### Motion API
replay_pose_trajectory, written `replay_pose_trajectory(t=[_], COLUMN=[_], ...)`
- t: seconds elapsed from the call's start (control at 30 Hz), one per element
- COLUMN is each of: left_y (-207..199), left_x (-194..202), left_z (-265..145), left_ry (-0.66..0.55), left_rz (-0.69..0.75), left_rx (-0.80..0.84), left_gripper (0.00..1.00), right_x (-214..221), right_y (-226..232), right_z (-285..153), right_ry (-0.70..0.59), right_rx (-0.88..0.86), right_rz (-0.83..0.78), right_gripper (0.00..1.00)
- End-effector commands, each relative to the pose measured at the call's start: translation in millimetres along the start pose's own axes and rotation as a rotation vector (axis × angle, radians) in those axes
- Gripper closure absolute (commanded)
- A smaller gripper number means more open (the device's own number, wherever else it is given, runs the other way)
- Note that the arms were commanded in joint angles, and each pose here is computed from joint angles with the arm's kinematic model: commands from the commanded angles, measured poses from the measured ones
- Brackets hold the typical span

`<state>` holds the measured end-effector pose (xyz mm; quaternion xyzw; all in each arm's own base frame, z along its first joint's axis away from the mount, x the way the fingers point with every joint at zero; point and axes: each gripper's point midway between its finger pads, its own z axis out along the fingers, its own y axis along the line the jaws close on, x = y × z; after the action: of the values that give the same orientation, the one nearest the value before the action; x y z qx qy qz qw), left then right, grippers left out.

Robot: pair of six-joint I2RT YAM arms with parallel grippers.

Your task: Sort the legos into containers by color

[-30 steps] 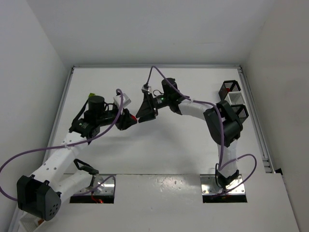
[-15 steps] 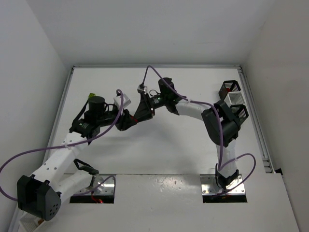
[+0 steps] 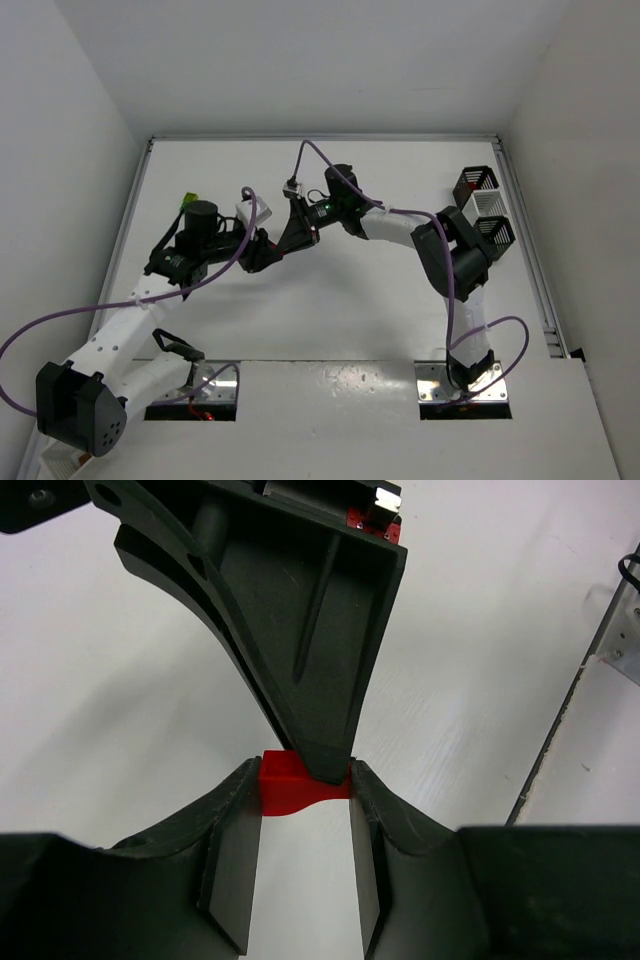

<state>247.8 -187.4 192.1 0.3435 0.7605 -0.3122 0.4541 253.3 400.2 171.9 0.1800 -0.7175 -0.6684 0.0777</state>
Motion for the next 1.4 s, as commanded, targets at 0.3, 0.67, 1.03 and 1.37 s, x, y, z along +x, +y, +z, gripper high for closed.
replay_pose_trajectory(t=[0.3, 0.67, 1.03, 1.37], left_y=[-5.7, 1.8, 10.1, 38.0], left_x=[-15.2, -9.3, -6.3, -14.8], left_z=[1.5, -0.3, -8.0, -18.3], left_ry=[-0.063, -0.055, -0.05, -0.042], left_rz=[0.04, 0.009, 0.009, -0.014], left_rx=[0.028, -0.031, -0.107, -0.263], left_gripper=[0.61, 0.19, 0.11, 0.05], right_x=[-1.5, -16.6, -39.3, -59.0], right_y=[29.0, 26.3, 14.4, 19.9], right_z=[-0.8, -35.9, -120.2, -254.5], right_ry=[0.001, -0.091, -0.292, -0.557], right_rx=[-0.038, -0.014, 0.095, 0.268], right_rz=[-0.131, -0.169, -0.183, -0.234], right_gripper=[1.0, 1.0, 1.0, 1.0])
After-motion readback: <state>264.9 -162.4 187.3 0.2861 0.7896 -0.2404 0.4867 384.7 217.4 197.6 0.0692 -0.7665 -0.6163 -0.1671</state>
